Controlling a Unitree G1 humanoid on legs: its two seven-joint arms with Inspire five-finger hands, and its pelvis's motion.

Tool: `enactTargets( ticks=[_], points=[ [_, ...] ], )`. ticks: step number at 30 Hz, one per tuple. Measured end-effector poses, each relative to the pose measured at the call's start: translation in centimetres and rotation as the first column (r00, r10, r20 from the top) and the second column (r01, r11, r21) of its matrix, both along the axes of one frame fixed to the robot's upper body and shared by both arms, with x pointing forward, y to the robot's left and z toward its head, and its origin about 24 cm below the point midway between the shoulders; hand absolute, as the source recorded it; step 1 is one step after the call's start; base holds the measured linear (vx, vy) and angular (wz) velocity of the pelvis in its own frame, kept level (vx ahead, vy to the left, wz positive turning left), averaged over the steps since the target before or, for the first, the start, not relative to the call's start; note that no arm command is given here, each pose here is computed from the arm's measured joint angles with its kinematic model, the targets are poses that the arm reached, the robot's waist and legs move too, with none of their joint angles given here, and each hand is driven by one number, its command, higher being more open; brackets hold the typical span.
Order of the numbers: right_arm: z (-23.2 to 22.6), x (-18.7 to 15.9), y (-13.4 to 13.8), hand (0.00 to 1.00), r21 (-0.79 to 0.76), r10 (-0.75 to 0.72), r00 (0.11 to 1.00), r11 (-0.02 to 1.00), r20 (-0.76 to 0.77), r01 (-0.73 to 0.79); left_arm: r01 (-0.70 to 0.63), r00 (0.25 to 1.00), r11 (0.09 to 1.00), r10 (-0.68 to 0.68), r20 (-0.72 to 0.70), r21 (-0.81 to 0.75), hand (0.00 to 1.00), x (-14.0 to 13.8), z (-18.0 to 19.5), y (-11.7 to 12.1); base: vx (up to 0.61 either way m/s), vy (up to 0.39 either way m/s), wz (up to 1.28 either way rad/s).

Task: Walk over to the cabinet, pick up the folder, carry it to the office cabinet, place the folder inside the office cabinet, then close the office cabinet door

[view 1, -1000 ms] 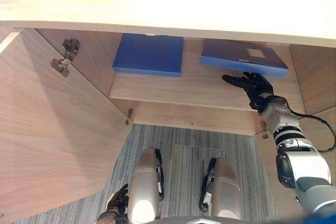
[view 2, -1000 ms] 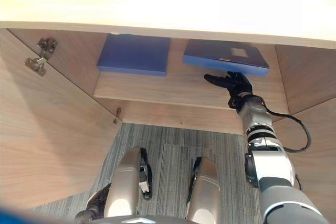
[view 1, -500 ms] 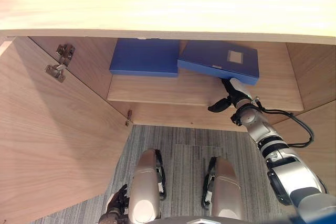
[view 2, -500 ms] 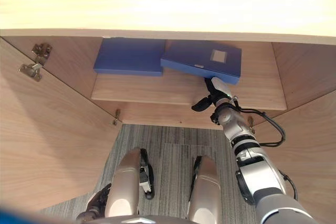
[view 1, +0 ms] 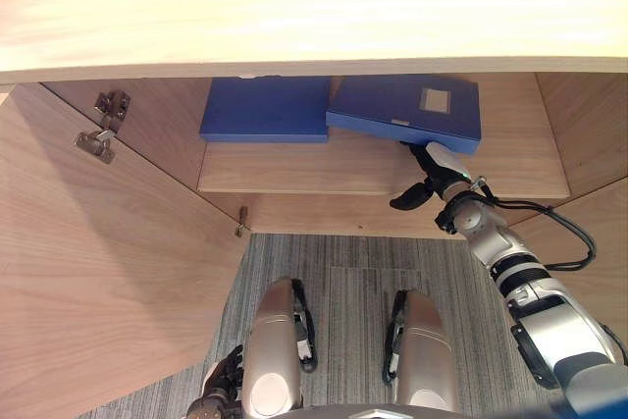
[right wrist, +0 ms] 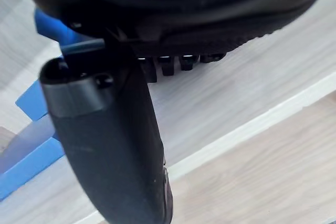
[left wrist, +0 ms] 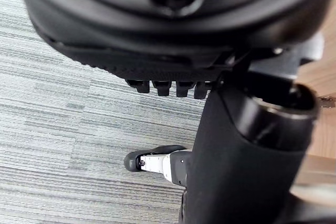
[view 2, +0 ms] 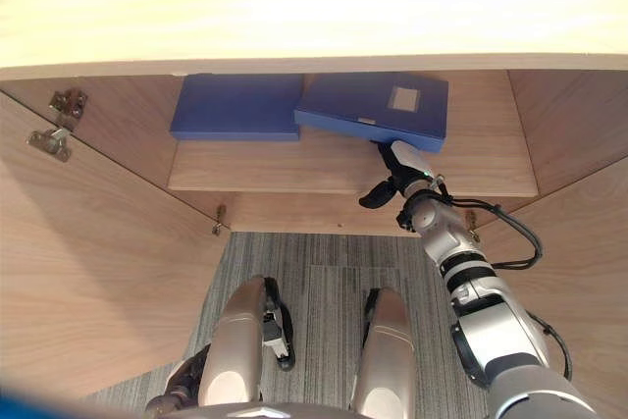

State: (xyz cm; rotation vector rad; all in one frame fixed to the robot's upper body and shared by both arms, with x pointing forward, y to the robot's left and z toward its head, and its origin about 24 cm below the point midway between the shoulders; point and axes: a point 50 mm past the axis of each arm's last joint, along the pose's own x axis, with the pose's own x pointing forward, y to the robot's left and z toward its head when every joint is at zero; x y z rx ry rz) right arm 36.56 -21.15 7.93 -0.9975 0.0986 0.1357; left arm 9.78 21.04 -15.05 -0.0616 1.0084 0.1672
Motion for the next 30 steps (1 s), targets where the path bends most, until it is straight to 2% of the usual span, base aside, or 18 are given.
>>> enactTargets(
  ticks=[6, 21, 25, 30],
  points=[
    [1.8, 0.8, -0.3, 1.00, 0.055, -0.027, 0.998, 0.998, 0.051, 0.024, 0.008, 1.000, 1.000, -0.008, 0.018, -0.006, 1.00, 0.4, 0.1, -0.2, 0.02, 0.019, -0.03],
    [4.6, 1.9, -0.8, 1.00, 0.067, -0.032, 0.993, 0.997, 0.117, 0.024, -0.002, 0.998, 1.000, 0.004, 0.057, -0.028, 1.00, 1.0, 0.3, -0.7, 0.00, 0.000, 0.00],
    [4.4, 1.8, 0.0, 1.00, 0.021, 0.005, 0.993, 1.000, 0.117, -0.007, -0.004, 0.998, 1.000, 0.006, 0.055, -0.030, 1.00, 0.9, 0.3, -0.8, 0.04, 0.020, -0.01],
    [3.0, 0.1, 3.1, 1.00, -0.080, 0.155, 0.981, 0.986, 0.114, -0.147, -0.006, 0.999, 1.000, 0.007, 0.048, -0.030, 1.00, 0.7, 0.2, -0.8, 0.07, 0.007, -0.06]
  ],
)
